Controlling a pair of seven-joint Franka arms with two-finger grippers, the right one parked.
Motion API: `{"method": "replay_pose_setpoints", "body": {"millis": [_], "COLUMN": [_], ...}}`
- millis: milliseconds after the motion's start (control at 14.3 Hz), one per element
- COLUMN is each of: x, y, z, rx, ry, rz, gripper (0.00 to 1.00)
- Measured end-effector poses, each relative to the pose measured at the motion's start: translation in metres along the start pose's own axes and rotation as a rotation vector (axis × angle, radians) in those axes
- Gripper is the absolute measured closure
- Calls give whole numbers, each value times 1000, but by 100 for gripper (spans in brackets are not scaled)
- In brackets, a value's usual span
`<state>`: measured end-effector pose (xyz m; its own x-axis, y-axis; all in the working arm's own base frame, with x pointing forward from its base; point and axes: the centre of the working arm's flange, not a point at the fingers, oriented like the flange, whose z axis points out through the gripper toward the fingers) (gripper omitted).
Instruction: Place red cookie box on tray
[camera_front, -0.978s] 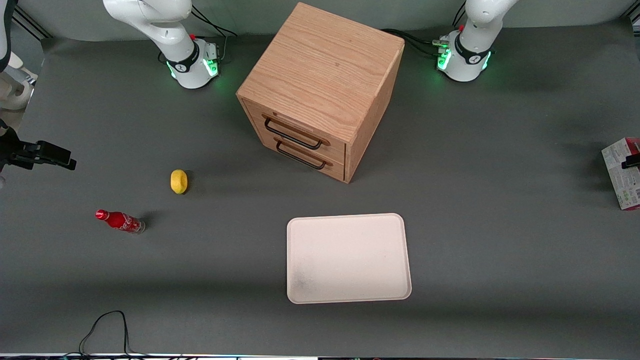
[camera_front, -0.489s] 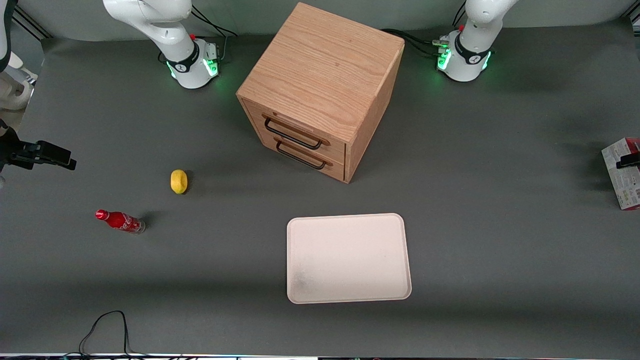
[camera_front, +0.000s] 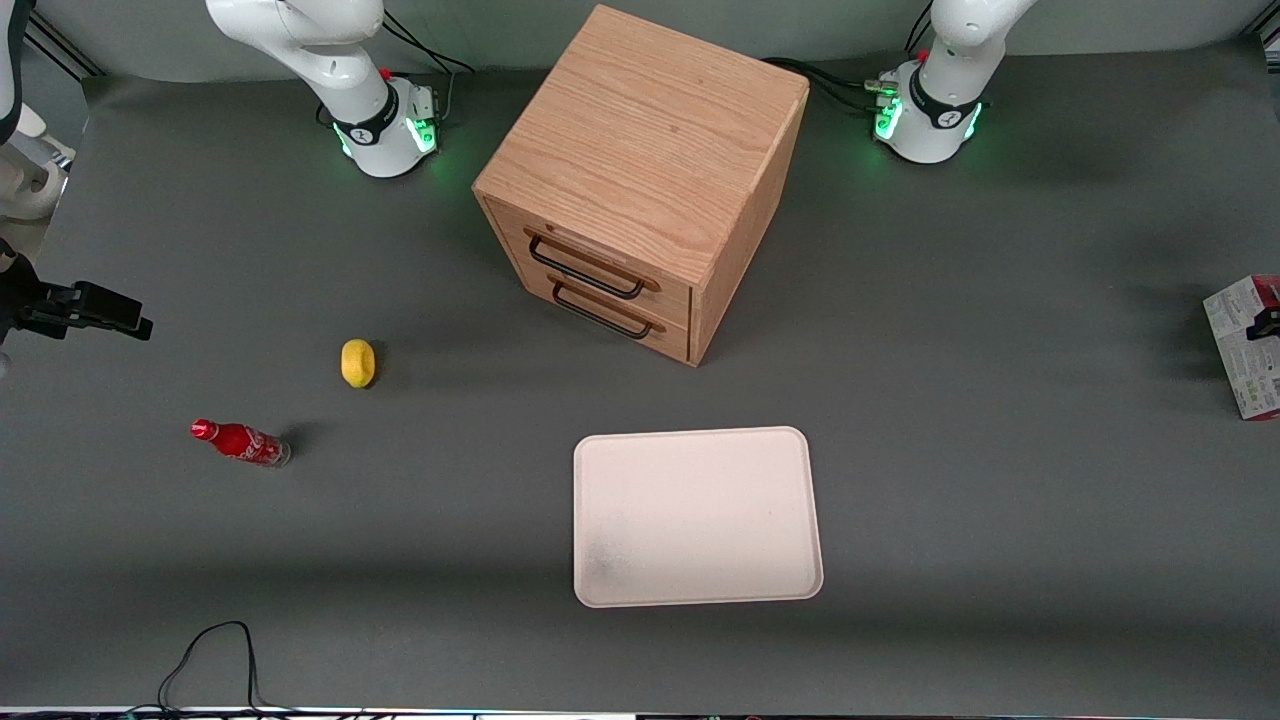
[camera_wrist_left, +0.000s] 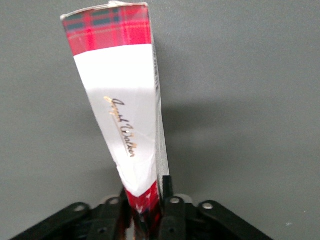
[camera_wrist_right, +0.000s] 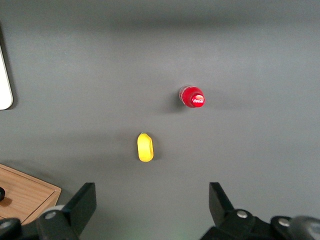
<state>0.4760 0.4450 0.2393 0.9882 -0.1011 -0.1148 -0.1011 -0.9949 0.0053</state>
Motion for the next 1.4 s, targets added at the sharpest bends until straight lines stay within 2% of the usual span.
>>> {"method": "replay_pose_setpoints", "body": {"millis": [140,769,978,1258,1398], "x": [0,4,14,36,47], "y": [0,2,17,71,104], "z": [0,-13,-79,-216,-274], "rx": [0,7,9,-3,3], "ry": [0,9,-2,-63,-97], "rz": [1,8,31,39,25], "gripper": [96,96,96,96,96]}}
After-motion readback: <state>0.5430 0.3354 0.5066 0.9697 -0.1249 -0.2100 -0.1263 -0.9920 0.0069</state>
